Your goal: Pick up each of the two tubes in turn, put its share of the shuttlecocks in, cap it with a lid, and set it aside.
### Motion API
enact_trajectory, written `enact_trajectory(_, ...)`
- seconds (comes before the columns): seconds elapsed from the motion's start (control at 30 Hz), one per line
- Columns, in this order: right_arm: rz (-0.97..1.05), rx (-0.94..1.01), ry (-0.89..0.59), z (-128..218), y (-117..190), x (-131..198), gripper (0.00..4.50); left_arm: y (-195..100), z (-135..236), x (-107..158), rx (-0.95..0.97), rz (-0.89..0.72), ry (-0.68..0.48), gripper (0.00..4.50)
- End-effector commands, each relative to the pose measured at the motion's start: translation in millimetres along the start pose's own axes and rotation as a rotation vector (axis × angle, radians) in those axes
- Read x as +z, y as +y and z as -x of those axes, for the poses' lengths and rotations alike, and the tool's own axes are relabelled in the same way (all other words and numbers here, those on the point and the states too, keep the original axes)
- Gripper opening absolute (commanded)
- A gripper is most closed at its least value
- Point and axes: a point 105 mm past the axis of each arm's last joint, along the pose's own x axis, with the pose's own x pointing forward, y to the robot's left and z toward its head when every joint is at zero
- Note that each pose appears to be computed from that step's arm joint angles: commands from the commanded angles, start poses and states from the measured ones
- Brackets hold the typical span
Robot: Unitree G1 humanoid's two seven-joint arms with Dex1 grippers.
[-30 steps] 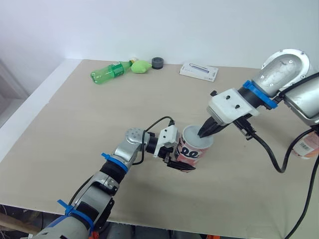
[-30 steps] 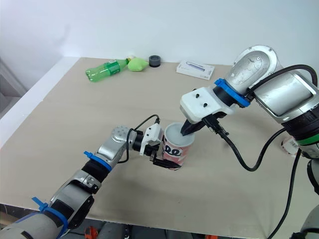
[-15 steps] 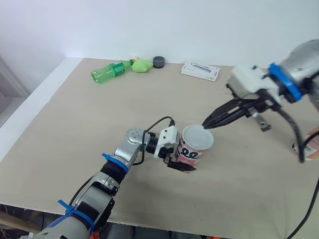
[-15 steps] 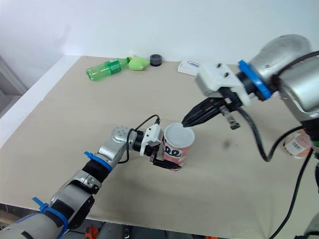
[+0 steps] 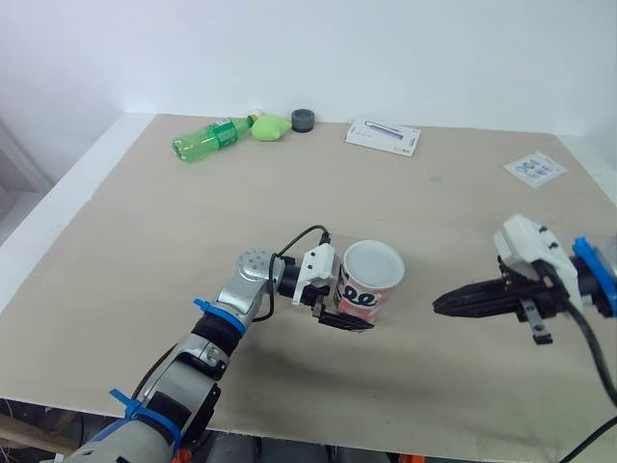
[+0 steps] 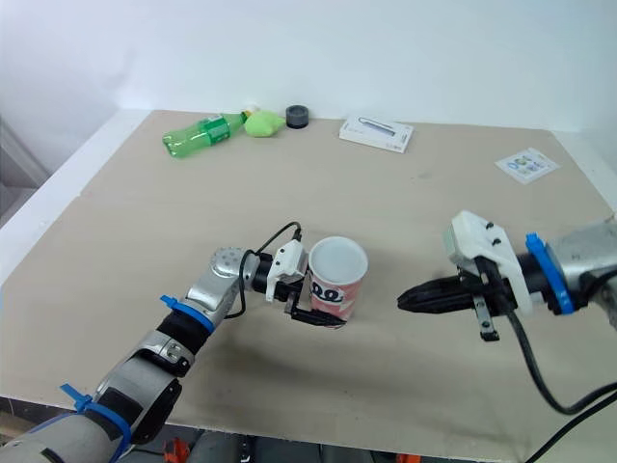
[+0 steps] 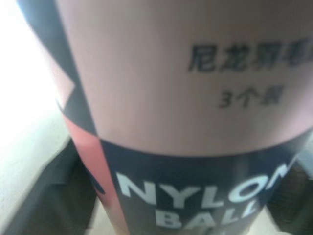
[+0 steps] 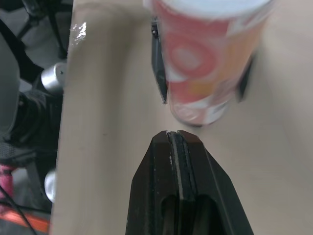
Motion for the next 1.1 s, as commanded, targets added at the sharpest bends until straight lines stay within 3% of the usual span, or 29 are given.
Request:
enact_trajectory(0.03, 0.035, -0.094, -0.055, 6.0, -1.2, 9.8, 0.50, -0.4, 5.4, 6.7, -0.015, 0.015, -0.036, 4.50)
enact_trajectory(0.17, -0.009, -0.131, -0.114, 6.8, -2.9, 7.9, 1.71, 4.0, 6.9, 12.7, 0.015, 0.000, -0.055, 4.50)
enact_trajectory(0.23, -0.040, -0.146, -0.128, 6.8, -2.8, 3.0, 1.90, 1.4, 10.3, 17.4, -0.014, 0.050, -0.073, 4.50)
enact_trajectory(0.27, -0.056, -0.147, -0.133, 6.3, -1.7, 0.2, 2.55, 1.5, 12.5, 18.6, -0.007, 0.030, -0.066, 4.50)
enact_trajectory(0.33, -0.074, -0.157, -0.129, 5.2, -0.8, -4.3, 3.13, -1.1, 17.3, 18.9, -0.013, 0.028, -0.048, 4.50)
enact_trajectory(0.43, -0.102, -0.155, -0.130, 3.5, 2.5, -9.2, 4.40, -7.4, 29.0, 12.7, -0.013, -0.007, 0.022, 4.50)
enact_trajectory(0.6, -0.143, -0.172, -0.097, 0.5, 4.4, -23.9, 4.40, -18.8, 62.2, 4.7, 0.023, -0.030, 0.116, 4.50)
enact_trajectory(0.73, -0.140, -0.226, -0.091, -8.9, 1.5, -33.5, 4.40, -29.6, 90.3, 18.2, 0.082, -0.043, 0.104, 4.50)
enact_trajectory(0.83, -0.124, -0.207, -0.129, -32.0, 8.4, -34.7, 4.40, -41.4, 116.5, 40.9, 0.179, -0.012, 0.056, 4.50)
enact_trajectory(1.1, -0.125, -0.197, -0.172, -87.0, 4.8, -44.0, 4.40, -79.2, 151.8, 56.3, 0.277, 0.023, 0.126, 4.50)
